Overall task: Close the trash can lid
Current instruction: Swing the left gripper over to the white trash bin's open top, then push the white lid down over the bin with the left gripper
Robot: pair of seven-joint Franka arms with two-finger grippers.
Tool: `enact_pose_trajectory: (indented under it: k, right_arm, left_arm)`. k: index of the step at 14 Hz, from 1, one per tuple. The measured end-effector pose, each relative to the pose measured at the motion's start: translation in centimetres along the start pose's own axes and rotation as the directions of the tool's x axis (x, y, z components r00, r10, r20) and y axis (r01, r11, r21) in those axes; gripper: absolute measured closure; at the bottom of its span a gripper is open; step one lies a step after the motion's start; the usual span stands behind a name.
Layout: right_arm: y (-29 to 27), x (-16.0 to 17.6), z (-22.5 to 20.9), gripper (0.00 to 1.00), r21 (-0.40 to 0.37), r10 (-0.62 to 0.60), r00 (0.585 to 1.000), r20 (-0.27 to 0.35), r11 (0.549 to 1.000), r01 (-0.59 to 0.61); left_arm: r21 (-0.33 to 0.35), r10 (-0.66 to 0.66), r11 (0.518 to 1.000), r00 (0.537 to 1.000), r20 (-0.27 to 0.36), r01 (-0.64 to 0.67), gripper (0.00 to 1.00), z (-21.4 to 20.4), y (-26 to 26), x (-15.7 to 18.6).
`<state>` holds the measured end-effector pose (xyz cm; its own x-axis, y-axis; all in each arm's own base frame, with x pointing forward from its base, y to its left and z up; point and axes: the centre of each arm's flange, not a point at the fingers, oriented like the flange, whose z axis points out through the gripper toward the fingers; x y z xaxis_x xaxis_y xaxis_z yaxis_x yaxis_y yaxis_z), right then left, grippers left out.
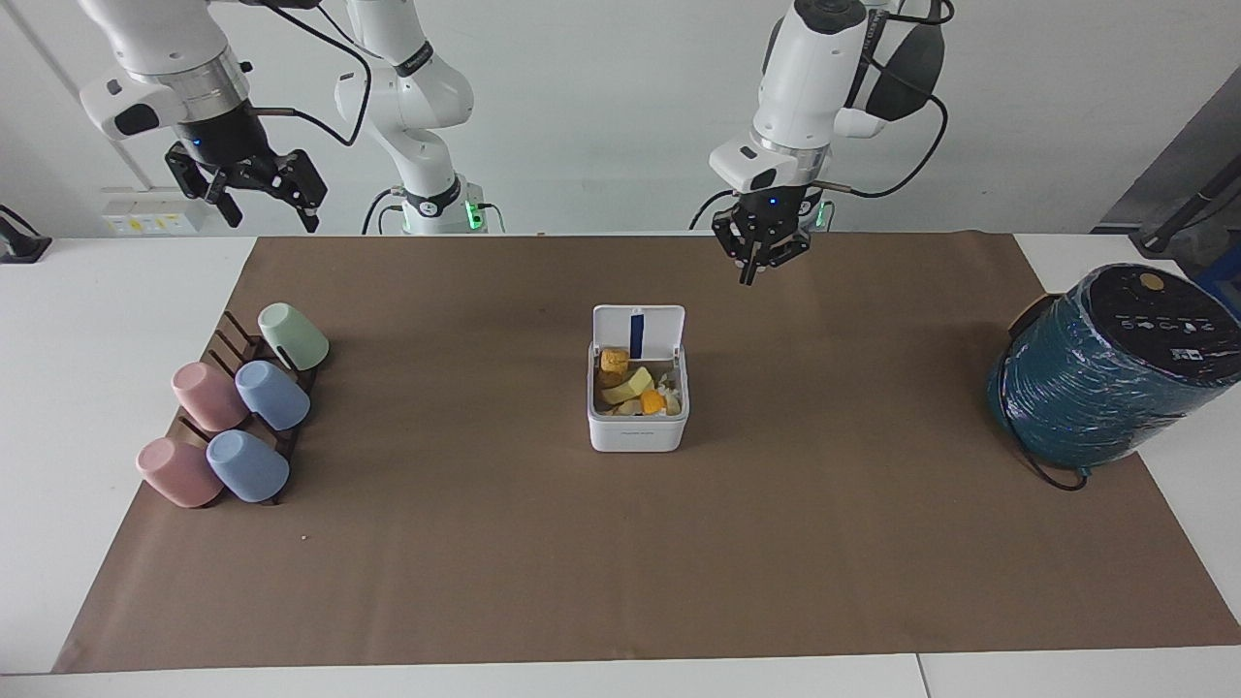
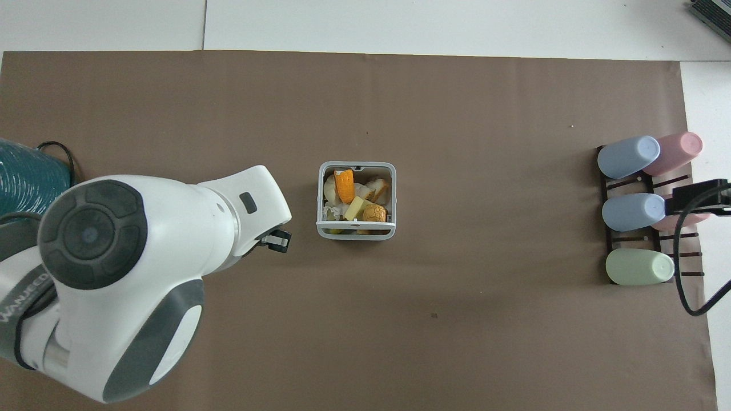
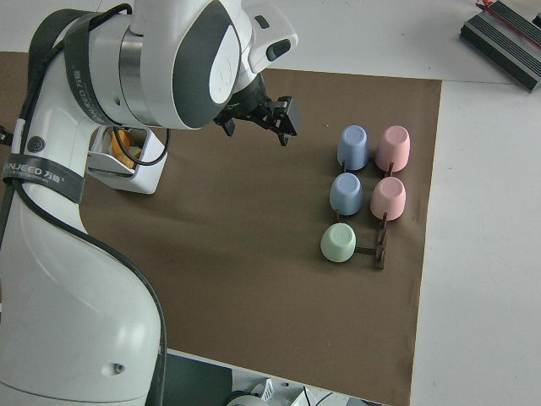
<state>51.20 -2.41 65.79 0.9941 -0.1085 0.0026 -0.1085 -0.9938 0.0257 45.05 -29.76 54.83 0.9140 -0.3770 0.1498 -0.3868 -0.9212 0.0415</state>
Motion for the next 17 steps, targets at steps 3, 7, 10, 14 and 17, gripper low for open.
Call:
enact_pose_trajectory:
  k: [3,7,10,14,17]
  right_arm:
    - [0.0,0.0,0.0,0.00,0.000,0.000,1.000,0.000,1.000,0.000]
    - [0.0,0.0,0.0,0.00,0.000,0.000,1.000,0.000,1.000,0.000]
    - [0.0,0.0,0.0,0.00,0.000,0.000,1.000,0.000,1.000,0.000]
    - [0.0,0.0,0.0,0.00,0.000,0.000,1.000,0.000,1.000,0.000]
    - [0.0,0.0,0.0,0.00,0.000,0.000,1.000,0.000,1.000,0.000]
  left_arm:
    - [-0.024,0.035,0.999,0.998,-0.048,-0.037,0.99,1.7,4.4,-0.1]
    - [-0.056,0.028,0.998,0.993,-0.116,-0.035,0.99,4.8,7.5,1.3]
    - [-0.068,0.019,0.997,0.987,-0.157,-0.030,0.99,6.1,7.5,2.4]
    - [-0.080,0.004,0.997,0.979,-0.204,-0.021,0.99,6.8,7.1,3.4]
    - [-0.088,-0.014,0.996,0.971,-0.239,-0.007,0.99,7.9,6.6,4.4]
